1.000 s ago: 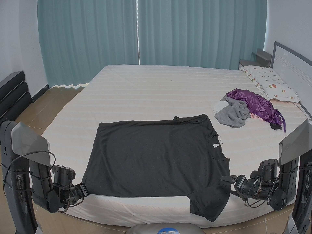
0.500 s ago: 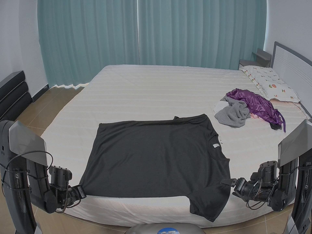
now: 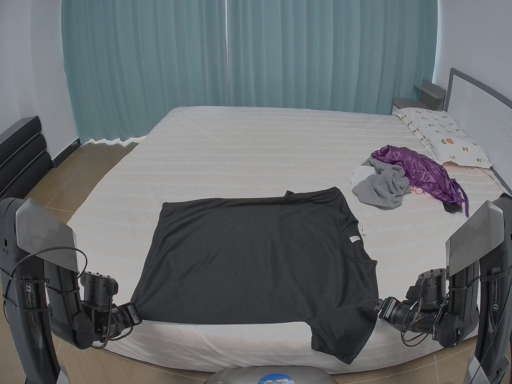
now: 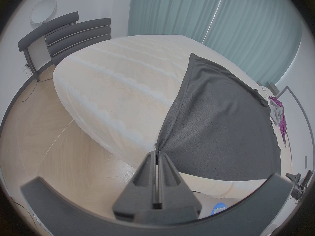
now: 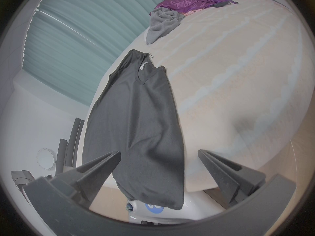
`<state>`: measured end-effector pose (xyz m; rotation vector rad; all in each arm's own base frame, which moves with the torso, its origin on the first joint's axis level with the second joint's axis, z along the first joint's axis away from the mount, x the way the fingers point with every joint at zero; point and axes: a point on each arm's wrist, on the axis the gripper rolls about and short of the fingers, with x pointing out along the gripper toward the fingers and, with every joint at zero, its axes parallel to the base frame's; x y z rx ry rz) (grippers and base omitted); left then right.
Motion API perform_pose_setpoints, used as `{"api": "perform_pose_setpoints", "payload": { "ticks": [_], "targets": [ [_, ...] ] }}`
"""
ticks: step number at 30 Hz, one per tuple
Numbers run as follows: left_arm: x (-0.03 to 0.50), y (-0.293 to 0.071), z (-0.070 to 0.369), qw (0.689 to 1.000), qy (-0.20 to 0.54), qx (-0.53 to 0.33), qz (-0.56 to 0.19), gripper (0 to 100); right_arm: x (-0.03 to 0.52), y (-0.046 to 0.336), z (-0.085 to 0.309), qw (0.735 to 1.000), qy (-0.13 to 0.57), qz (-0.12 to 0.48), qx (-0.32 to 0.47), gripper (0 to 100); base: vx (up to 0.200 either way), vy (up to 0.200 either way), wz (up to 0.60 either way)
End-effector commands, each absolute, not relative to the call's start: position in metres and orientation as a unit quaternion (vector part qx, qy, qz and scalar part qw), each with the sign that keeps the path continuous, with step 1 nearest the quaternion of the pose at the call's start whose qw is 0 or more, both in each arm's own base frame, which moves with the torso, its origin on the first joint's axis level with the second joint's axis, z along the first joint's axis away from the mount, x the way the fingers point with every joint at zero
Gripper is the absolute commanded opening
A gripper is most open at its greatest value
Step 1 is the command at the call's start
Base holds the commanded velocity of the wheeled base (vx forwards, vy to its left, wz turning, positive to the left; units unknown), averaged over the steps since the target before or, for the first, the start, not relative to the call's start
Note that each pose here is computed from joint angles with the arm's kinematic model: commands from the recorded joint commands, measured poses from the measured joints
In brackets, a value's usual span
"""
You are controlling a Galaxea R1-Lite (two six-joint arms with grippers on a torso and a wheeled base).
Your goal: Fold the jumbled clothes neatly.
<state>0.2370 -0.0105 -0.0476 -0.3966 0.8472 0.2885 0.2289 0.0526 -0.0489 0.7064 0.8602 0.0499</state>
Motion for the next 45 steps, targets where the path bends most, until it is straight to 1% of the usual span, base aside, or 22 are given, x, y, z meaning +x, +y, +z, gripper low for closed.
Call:
{"api": "perform_pose_setpoints", "payload": {
  "ticks": [1,9,10,15,29,45],
  "targets": [
    [0.237,-0.011,-0.048,0.883,0.407,-0.191,0.138,0,0.239,0.054,-0.051,0.857,0.389,0.028,0.337,100,0.000,0.000,0.00],
    [0.237,-0.011,-0.048,0.882,0.407,-0.192,0.138,0,0.253,0.055,-0.055,0.865,0.371,0.027,0.338,100,0.000,0.000,0.00],
    [0.237,-0.011,-0.048,0.882,0.407,-0.192,0.137,0,0.254,0.055,-0.057,0.865,0.371,0.026,0.338,0,0.000,0.000,0.00],
    [0.237,-0.011,-0.048,0.882,0.407,-0.192,0.137,0,0.252,0.054,-0.057,0.870,0.368,0.014,0.327,0,0.000,0.000,0.00],
    [0.237,-0.011,-0.048,0.882,0.408,-0.191,0.137,0,0.237,0.038,-0.047,0.873,0.373,-0.009,0.315,0,0.000,0.000,0.00],
    [0.236,-0.012,-0.048,0.881,0.411,-0.193,0.131,0,0.221,0.033,-0.048,0.870,0.403,-0.008,0.284,0,0.000,0.000,0.00]
  ]
}}
